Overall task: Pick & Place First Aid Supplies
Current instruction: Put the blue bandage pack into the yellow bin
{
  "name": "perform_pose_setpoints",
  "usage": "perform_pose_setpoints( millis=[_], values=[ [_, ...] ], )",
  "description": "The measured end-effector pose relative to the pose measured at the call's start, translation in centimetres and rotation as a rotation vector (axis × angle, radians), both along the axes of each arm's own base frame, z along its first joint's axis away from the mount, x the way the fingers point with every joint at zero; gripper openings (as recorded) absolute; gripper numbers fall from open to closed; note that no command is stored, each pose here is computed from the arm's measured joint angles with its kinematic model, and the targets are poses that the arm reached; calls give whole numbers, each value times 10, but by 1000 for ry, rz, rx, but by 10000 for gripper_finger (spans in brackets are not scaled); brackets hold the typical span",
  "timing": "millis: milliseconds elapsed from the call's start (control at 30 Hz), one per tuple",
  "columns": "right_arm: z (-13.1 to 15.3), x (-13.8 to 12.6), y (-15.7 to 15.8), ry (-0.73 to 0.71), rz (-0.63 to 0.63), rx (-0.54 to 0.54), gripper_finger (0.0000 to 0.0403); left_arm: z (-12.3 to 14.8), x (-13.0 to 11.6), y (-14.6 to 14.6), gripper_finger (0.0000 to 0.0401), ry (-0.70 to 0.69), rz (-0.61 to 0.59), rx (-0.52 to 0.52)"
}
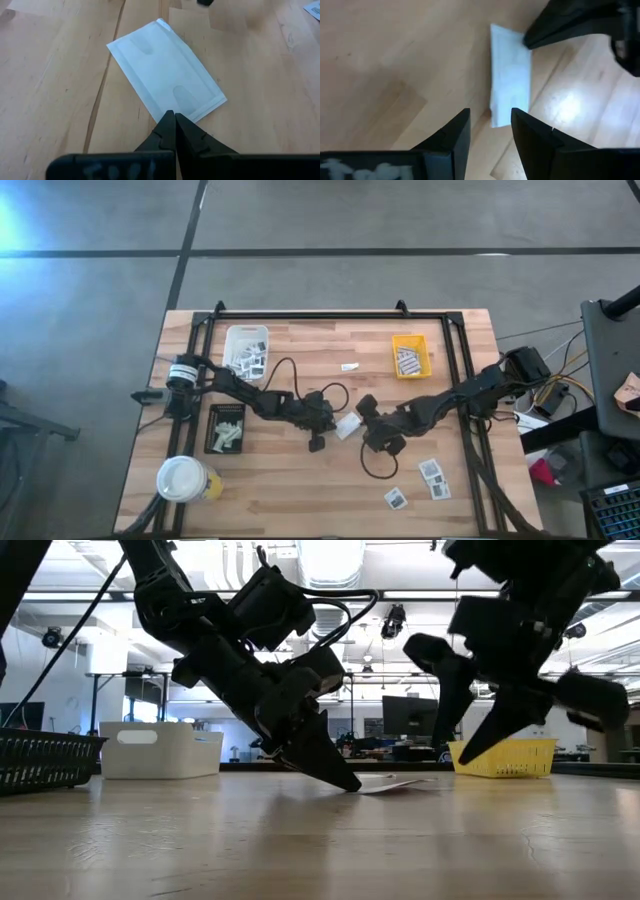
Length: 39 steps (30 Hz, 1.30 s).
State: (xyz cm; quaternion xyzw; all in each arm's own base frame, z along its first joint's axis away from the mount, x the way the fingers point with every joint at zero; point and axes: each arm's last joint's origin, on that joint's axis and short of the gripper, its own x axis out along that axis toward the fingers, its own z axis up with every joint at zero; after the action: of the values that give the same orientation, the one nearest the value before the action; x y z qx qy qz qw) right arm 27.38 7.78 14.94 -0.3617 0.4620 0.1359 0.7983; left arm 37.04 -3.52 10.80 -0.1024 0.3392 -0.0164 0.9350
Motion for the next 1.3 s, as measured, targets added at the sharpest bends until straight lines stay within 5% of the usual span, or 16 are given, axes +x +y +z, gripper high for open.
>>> perform_pose_setpoints(
  millis=[233, 667, 1300],
  values=[
    [-26, 7, 3, 39, 41, -83, 137, 0, 0, 0, 0, 3, 0, -5],
    [-32, 14, 0, -7, -12, -163, 121, 0, 0, 0, 0, -3, 0, -26],
    [-44, 23, -2, -50, -58, -174, 83, 2, 3, -1, 0, -32, 58, -113]
  ],
)
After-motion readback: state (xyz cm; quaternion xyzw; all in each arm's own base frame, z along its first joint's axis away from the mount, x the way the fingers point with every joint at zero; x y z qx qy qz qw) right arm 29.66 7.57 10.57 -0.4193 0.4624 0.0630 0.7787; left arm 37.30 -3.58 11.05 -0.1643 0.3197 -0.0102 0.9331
